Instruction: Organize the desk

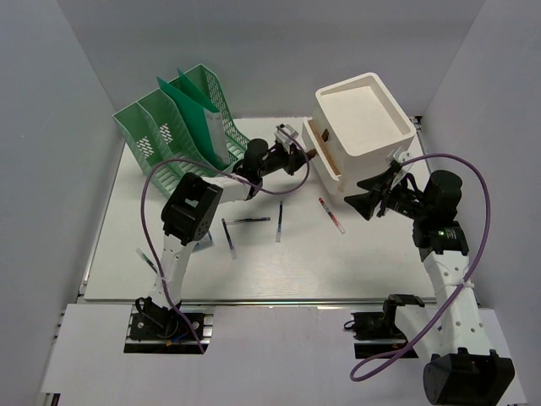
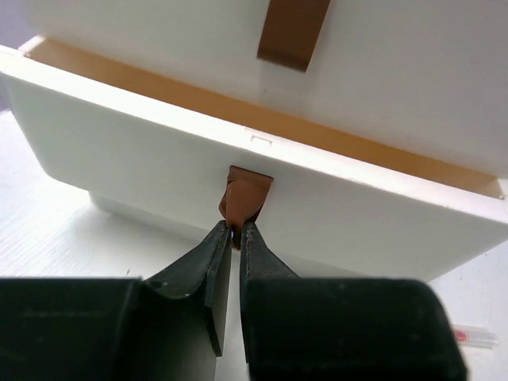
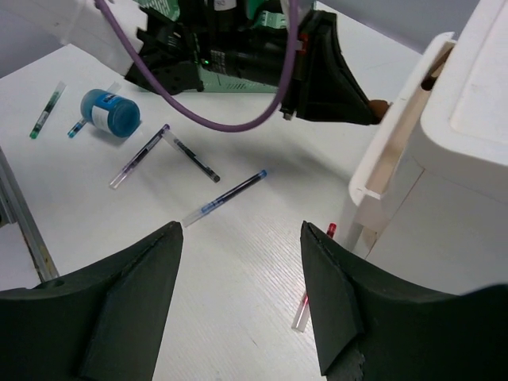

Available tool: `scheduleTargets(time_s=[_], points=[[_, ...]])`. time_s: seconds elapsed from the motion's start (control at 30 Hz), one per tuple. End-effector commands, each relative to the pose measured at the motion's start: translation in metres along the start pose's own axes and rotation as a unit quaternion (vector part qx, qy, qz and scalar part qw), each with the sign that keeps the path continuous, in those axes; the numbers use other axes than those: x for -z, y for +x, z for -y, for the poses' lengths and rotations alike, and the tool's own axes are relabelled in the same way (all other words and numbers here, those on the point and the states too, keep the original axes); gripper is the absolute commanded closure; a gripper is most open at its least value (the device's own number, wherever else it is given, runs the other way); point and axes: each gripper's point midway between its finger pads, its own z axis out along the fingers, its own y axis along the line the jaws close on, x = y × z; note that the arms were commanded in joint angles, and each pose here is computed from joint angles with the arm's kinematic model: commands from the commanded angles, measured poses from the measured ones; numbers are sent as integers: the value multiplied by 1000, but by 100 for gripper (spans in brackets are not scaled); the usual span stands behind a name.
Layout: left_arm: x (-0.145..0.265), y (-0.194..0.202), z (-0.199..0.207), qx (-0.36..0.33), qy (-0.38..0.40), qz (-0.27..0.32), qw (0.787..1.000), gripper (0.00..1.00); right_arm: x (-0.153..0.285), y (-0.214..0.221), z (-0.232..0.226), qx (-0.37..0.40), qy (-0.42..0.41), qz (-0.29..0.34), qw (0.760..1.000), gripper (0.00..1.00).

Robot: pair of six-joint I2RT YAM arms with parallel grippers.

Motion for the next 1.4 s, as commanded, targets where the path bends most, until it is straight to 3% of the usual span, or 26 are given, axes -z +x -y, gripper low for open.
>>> scheduleTargets(time_s=[0.0, 0.37, 0.47, 0.5, 0.7, 0.93, 1.03, 1.2, 1.23, 1.27, 1.37], points=[[18, -43, 3, -17, -1, 29, 999, 100, 0, 1, 9, 13, 15, 5, 1000, 33], [46, -45, 5, -17, -12, 15, 1000, 98, -1, 21, 21, 26, 26, -22, 999, 30], [48, -49, 5, -11, -20, 11, 1000, 79, -1, 26, 22, 37, 22, -30, 999, 30], [49, -48, 4, -10, -23, 7, 1000, 62, -2, 30, 22, 40, 22, -36, 998, 30], [63, -70, 10, -11, -38, -1, 999, 47, -5, 29, 21, 45, 9, -56, 997, 34], [109, -97, 39, -1, -50, -19, 999, 37, -5, 60, 19, 70, 18, -145, 987, 38], [134, -102, 58, 29, -52, -44, 997, 38, -6, 77, 19, 74, 31, -179, 981, 39], [186, -67, 92, 111, -73, -118, 984, 42, -12, 116, 14, 79, 46, -248, 964, 35], [198, -82, 100, 102, -77, -99, 987, 42, -12, 126, 15, 81, 54, -261, 960, 35], [210, -63, 102, 105, -84, -114, 984, 42, -11, 130, 20, 92, 73, -272, 955, 34], [231, -75, 112, 97, -98, -100, 985, 39, -12, 142, 26, 96, 102, -297, 945, 34]])
